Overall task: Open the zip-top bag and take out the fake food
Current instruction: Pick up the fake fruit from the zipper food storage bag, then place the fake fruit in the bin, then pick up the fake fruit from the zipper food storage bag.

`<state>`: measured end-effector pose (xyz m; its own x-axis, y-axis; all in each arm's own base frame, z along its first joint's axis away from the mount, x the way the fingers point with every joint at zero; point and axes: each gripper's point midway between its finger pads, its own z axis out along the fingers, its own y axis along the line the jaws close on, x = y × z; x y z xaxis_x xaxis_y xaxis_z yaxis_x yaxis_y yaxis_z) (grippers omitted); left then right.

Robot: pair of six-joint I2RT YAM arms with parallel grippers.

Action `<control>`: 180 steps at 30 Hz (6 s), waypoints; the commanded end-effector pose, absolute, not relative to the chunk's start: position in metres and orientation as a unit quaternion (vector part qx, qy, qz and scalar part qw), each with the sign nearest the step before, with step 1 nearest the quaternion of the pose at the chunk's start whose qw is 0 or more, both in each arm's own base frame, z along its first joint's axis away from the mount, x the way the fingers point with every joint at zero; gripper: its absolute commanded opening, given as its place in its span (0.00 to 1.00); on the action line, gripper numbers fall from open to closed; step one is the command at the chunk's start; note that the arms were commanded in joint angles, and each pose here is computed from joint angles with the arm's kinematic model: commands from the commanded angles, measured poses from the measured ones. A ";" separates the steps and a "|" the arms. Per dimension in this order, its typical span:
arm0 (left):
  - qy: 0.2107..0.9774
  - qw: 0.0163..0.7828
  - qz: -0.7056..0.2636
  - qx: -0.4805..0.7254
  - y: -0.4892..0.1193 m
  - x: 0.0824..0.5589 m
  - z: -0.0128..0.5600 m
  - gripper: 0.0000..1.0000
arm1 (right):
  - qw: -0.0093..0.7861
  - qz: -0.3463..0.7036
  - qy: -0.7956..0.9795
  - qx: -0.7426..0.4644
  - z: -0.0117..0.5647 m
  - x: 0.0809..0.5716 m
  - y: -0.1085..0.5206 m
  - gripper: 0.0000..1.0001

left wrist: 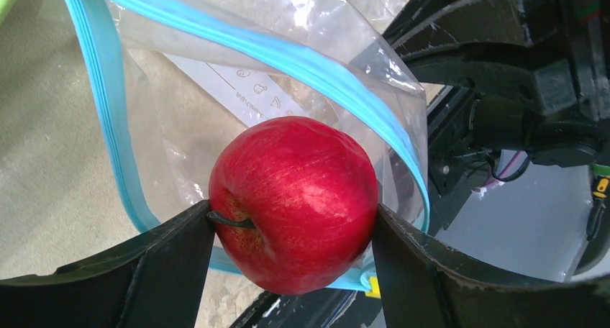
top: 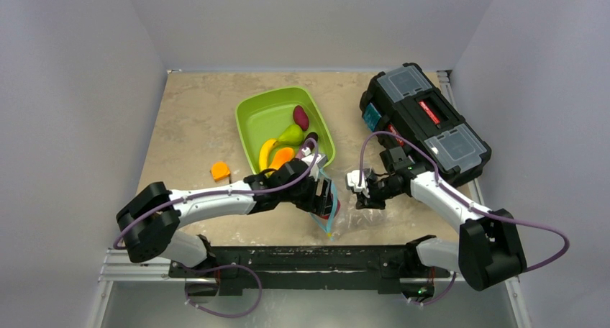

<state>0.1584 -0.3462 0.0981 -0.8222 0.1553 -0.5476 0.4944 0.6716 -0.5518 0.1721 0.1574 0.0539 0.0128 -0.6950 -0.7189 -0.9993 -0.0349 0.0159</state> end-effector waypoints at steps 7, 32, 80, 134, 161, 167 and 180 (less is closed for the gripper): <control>0.856 0.263 -0.401 0.193 -0.333 0.165 0.132 0.15 | 0.291 0.306 0.618 -0.663 0.069 0.169 0.163 0.00; 0.881 0.317 -0.334 0.111 -0.220 0.261 0.180 0.14 | 0.297 0.303 0.620 -0.660 0.070 0.172 0.161 0.00; 0.849 0.323 -0.417 0.021 -0.208 0.248 0.209 0.84 | 0.287 0.306 0.593 -0.688 0.087 0.158 0.155 0.13; 0.856 0.169 -0.476 0.111 -0.364 0.185 0.090 0.54 | 0.214 0.250 0.593 -0.735 0.052 0.210 0.132 0.19; 0.838 0.182 -0.498 0.134 -0.368 0.184 0.102 0.17 | 0.242 0.214 0.634 -0.703 0.080 0.241 0.125 0.43; 0.839 0.185 -0.493 0.141 -0.365 0.182 0.101 0.17 | 0.247 0.205 0.636 -0.702 0.086 0.237 0.115 0.51; 0.837 0.181 -0.496 0.145 -0.364 0.179 0.101 0.17 | 0.232 0.187 0.655 -0.694 0.080 0.234 0.091 0.60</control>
